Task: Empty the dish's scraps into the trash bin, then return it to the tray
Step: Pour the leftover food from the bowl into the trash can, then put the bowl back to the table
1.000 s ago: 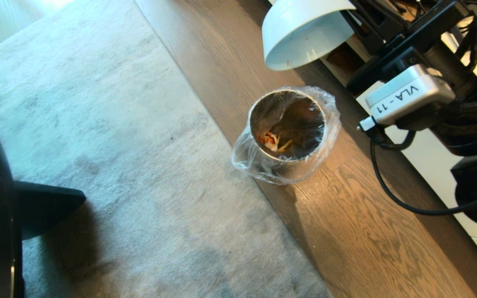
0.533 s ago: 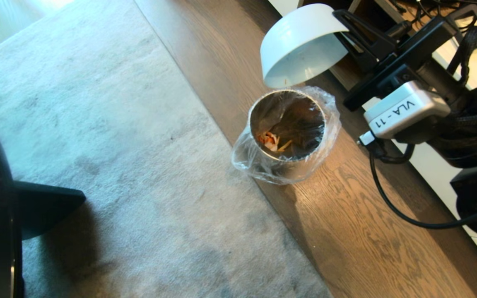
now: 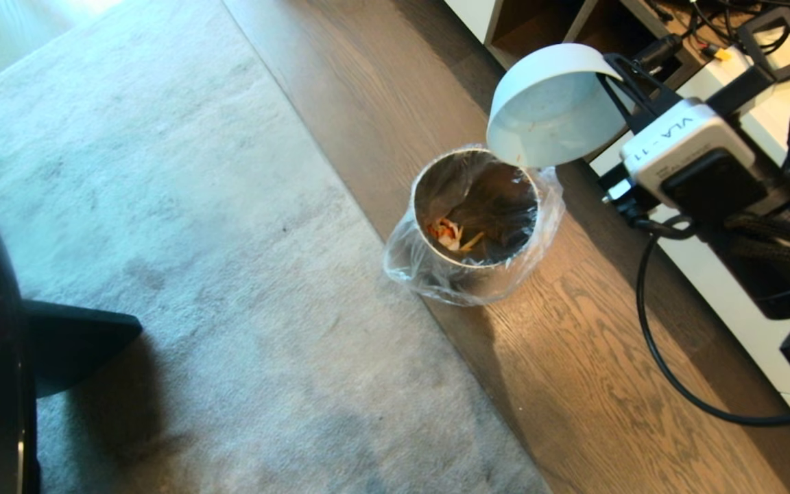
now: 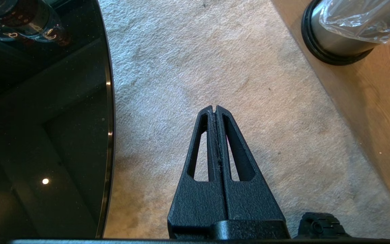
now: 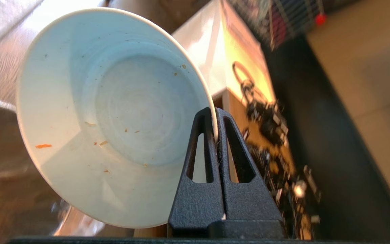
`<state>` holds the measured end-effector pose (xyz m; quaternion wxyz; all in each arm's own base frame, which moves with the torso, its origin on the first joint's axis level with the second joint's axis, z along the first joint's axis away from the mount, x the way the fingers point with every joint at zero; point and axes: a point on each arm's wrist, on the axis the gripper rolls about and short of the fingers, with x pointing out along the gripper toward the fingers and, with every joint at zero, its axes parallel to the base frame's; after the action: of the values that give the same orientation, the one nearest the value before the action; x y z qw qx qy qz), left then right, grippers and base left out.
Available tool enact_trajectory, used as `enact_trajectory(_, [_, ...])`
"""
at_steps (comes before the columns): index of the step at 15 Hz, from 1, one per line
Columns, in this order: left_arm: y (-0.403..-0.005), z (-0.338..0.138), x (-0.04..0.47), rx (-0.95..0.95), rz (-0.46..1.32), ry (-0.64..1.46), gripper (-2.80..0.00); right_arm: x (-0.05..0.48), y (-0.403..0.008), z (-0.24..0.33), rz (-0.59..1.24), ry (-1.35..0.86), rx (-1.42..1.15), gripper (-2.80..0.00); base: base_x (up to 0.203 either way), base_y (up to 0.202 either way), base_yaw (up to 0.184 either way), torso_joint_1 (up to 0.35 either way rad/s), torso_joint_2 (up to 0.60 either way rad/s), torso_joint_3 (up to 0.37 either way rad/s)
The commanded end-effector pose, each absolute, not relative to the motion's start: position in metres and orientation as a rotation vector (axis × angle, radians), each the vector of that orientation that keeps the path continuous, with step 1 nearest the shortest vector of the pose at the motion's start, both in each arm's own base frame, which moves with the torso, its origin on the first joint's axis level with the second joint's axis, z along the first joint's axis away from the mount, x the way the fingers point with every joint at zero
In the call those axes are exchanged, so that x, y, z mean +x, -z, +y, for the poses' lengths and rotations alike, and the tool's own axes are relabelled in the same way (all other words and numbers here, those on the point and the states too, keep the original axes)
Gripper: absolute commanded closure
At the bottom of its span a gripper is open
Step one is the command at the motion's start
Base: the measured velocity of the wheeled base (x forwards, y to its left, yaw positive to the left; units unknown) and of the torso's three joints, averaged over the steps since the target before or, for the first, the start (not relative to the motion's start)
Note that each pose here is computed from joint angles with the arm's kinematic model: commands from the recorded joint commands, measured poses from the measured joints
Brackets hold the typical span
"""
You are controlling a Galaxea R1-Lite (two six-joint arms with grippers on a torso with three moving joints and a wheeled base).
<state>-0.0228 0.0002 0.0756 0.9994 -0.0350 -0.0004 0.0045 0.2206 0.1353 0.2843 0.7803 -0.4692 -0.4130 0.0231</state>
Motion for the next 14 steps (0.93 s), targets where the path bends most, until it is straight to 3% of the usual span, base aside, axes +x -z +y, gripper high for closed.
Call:
enact_trajectory(1, [-0.076,0.000,-0.023,-0.071,-0.002,-0.009,0.00,0.210,-0.283,0.128,-0.831,-0.025,-1.001,0.00,0.000,0.000,0.000,0.000,0.00,0.000])
enact_trajectory(8, [-0.076,0.000,-0.023,-0.071,-0.002,-0.009,0.00,0.191,-0.284,0.113,-0.589,-0.131,-0.961,0.00,0.000,0.000,0.000,0.000,0.00,0.000])
enact_trajectory(14, [-0.076,0.000,-0.023,-0.071,-0.002,-0.009,0.00,0.158,-0.285,0.080,-0.301,-0.083,-0.855,0.00,0.000,0.000,0.000,0.000,0.00,0.000])
